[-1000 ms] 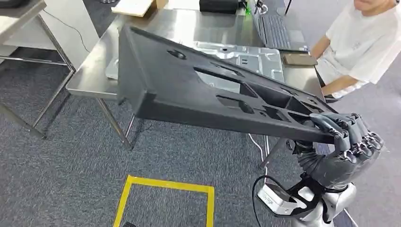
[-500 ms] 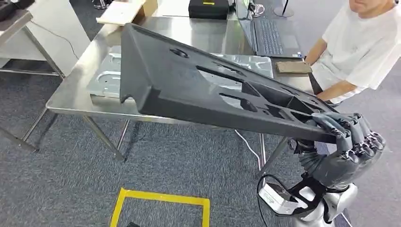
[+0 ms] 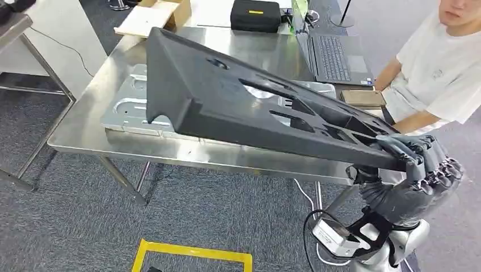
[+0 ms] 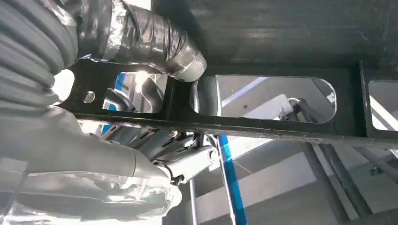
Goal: Take the parts from the cabinet and place them on the table.
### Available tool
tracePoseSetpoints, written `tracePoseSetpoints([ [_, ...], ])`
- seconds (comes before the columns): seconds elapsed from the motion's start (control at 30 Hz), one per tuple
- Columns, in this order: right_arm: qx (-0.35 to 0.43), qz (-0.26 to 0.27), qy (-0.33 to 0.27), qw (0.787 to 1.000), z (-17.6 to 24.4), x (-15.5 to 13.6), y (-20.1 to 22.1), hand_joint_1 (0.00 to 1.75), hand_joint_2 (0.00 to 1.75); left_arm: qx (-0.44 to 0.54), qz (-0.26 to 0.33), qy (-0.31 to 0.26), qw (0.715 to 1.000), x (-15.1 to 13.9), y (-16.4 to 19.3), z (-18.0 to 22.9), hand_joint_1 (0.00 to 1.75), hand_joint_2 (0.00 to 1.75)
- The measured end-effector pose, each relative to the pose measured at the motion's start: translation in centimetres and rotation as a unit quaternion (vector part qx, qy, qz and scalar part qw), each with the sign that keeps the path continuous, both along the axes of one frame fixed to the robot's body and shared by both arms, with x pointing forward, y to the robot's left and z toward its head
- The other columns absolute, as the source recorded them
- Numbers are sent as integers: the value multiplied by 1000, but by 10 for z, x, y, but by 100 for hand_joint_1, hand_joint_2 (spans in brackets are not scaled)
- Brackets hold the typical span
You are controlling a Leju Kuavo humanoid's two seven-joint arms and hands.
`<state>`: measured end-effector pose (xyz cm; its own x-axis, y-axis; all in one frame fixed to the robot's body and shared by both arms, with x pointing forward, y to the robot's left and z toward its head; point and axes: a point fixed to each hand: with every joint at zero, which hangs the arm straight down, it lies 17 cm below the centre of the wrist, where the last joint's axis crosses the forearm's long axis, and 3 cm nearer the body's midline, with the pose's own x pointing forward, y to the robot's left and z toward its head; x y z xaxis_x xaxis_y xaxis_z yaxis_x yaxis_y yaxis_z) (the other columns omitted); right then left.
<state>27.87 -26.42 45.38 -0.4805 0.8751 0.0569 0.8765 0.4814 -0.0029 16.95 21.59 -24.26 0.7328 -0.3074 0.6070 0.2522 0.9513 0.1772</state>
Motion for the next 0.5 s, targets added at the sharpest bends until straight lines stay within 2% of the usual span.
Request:
tracePoseSetpoints([
  [0.5,-1,-5,-1,1000,0,-1,-4,175,175,1,10,-3,1000,3,1,1,0,175],
])
